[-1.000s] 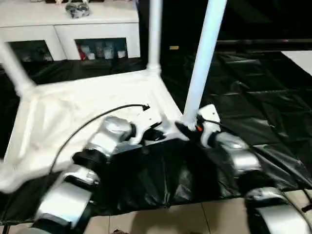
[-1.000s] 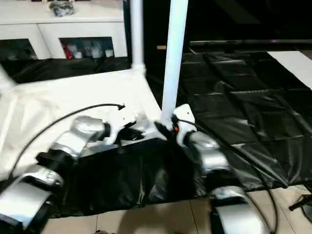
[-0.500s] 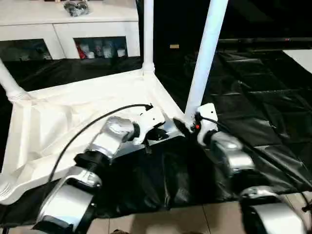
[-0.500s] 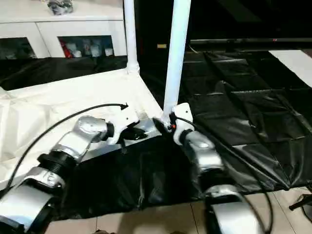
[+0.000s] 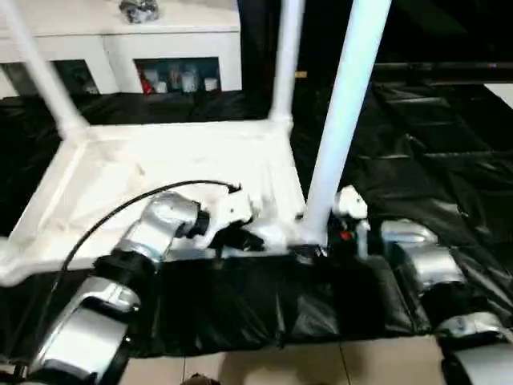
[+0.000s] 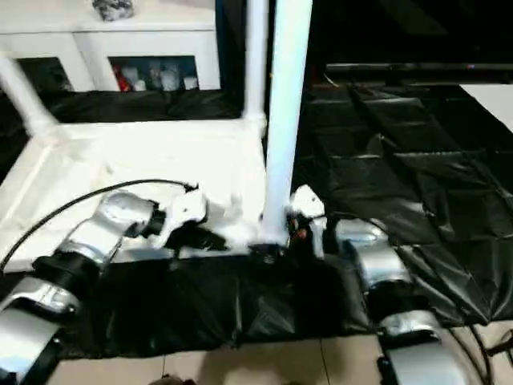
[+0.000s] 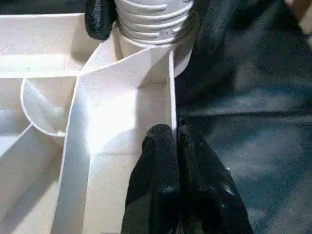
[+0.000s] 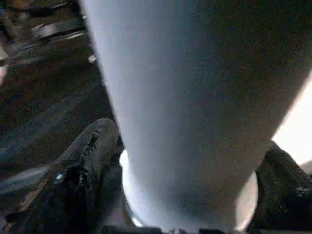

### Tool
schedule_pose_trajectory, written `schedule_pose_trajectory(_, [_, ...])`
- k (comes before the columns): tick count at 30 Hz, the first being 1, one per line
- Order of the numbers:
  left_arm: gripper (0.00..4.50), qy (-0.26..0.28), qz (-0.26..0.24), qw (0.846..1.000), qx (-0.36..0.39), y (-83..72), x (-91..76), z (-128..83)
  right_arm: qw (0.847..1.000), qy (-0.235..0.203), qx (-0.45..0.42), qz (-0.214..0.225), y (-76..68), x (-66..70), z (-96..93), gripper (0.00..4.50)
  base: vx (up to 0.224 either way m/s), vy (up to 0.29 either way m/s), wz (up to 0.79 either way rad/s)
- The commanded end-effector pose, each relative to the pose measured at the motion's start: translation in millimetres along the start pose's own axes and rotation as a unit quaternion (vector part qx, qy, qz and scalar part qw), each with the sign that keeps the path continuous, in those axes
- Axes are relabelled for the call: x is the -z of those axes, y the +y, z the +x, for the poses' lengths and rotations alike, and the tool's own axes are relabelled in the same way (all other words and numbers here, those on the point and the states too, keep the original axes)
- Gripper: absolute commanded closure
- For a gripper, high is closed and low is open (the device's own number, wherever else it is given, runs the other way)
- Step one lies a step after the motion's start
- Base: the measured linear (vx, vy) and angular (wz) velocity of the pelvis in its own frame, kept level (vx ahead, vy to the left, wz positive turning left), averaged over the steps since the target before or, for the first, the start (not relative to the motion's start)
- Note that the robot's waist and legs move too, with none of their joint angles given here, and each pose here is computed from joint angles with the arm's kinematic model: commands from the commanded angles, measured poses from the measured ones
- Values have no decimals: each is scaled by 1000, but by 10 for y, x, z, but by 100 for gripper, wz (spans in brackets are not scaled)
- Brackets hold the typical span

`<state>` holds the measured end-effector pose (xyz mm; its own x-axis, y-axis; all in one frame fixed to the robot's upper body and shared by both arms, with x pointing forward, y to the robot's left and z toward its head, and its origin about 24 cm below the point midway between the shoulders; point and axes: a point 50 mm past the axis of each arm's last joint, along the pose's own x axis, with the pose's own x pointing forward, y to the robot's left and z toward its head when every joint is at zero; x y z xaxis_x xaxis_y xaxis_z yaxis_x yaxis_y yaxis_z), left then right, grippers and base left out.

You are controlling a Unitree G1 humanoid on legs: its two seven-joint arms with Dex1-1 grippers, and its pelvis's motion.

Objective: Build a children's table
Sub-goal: Rotate leg to tighten

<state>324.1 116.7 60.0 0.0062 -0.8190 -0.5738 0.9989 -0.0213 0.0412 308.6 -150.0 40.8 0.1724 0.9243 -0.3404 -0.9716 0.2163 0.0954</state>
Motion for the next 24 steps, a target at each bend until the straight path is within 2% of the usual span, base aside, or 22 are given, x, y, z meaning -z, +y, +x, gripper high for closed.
schedule_pose_trajectory(1, [450,-26,38,999,26,-11,-178,117,996,23,-86,-5,157,12,208,105,0,0,0])
schedule_pose_trajectory(5, [450,-26,41,997,53,-30,-170,99,993,36,-116,-3,188,18,191,135,0,0,0])
schedule_pose_trajectory(10, [450,-19,40,998,53,-20,-160,89,992,35,-118,-1,197,17,200,163,0,0,0])
schedule_pose_trajectory(14, [450,-16,34,999,30,18,-164,90,997,17,-69,4,151,16,237,171,0,0,0])
schedule_pose_trajectory(16, [450,-18,16,1000,-6,72,-175,110,1000,4,-4,12,90,31,287,172,0,0,0])
schedule_pose_trajectory(17, [450,-18,16,1000,-6,72,-175,110,1000,4,-4,12,90,31,287,172,0,0,0])
schedule_pose_trajectory(18, [450,-22,2,999,-32,111,-195,131,998,3,55,17,32,52,324,173,0,0,0])
schedule_pose_trajectory(19, [450,-26,-14,997,-66,161,-226,159,992,0,126,23,-35,74,367,173,0,0,0])
schedule_pose_trajectory(20, [450,-28,-19,997,-76,176,-239,175,989,-5,145,31,-54,77,383,173,0,0,0])
schedule_pose_trajectory(22, [450,-34,-36,993,-108,216,-290,243,973,-19,219,67,-128,90,435,175,0,0,0])
schedule_pose_trajectory(23, [450,-34,-36,993,-108,216,-290,243,973,-19,219,67,-128,90,435,175,0,0,0])
schedule_pose_trajectory(24, [450,-38,-45,989,-135,242,-345,324,955,-24,280,94,-180,99,494,175,0,0,0])
